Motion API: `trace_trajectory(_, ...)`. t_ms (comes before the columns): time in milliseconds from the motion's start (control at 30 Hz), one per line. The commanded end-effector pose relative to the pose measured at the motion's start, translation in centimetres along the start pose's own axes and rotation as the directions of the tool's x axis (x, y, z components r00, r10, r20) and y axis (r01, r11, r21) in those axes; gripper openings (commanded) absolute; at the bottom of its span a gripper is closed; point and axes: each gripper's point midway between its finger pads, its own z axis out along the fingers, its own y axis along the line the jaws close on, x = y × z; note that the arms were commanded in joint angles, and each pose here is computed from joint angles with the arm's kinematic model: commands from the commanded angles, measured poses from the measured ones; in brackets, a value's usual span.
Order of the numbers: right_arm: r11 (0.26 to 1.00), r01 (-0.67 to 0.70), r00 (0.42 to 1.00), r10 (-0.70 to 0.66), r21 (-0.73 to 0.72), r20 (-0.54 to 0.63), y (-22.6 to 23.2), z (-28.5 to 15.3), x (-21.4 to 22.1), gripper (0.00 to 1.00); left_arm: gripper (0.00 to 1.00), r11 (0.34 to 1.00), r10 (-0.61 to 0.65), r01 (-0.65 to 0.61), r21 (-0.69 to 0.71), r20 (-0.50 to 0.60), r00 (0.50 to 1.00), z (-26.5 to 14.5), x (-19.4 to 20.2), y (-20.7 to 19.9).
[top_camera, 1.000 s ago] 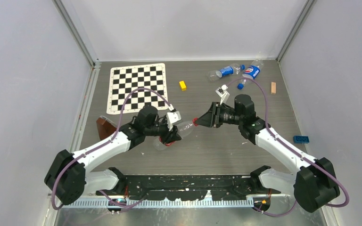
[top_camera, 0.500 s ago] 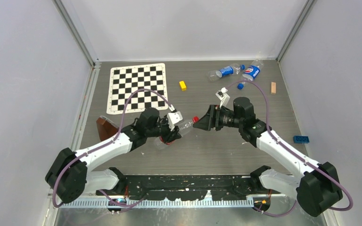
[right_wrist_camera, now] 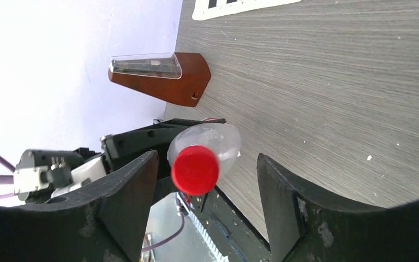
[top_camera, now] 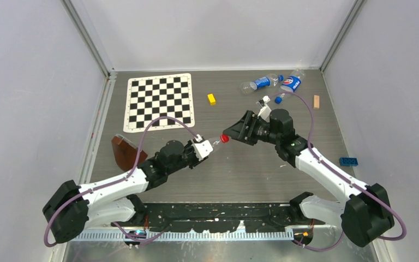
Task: Unscrew the bottle caps
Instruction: Unscrew the bottle cap from the plastic bottle.
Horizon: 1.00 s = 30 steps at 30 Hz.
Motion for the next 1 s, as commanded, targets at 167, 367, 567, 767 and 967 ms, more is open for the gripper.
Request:
trace_trajectory(167, 0.994, -0.063, 0.998, 0.064, -0.086, 0.008, 2.5, 0.8, -1.4, 0.69, 0.06, 0.970, 0.114, -0.098, -0.222, 0.059, 0.992, -0.7, -1.9, 3.3)
trace_trajectory(367, 0.993, -0.075, 0.997, 0.076, -0.093, 0.007, 2.3, 1.3, -1.5, 0.67, 0.06, 0.972, 0.117, -0.099, -0.214, 0.074, 0.990, -0.7, -2.2, 3.0)
trace_trajectory(567, 0.988, -0.098, 0.995, 0.098, -0.118, -0.007, 2.3, 2.0, -1.5, 0.62, 0.06, 0.971, 0.118, -0.099, -0.218, 0.076, 0.990, -0.8, -2.3, 3.0)
trace_trajectory(767, 0.984, -0.108, 0.994, 0.104, -0.139, -0.032, 2.4, 2.5, -1.3, 0.58, 0.06, 0.971, 0.121, -0.101, -0.214, 0.084, 0.989, -0.7, -2.5, 3.0)
trace_trajectory(967, 0.984, -0.114, 0.993, 0.110, -0.136, -0.039, 2.0, 3.0, -1.3, 0.57, 0.06, 0.972, 0.124, -0.103, -0.212, 0.088, 0.988, -0.6, -2.6, 3.0)
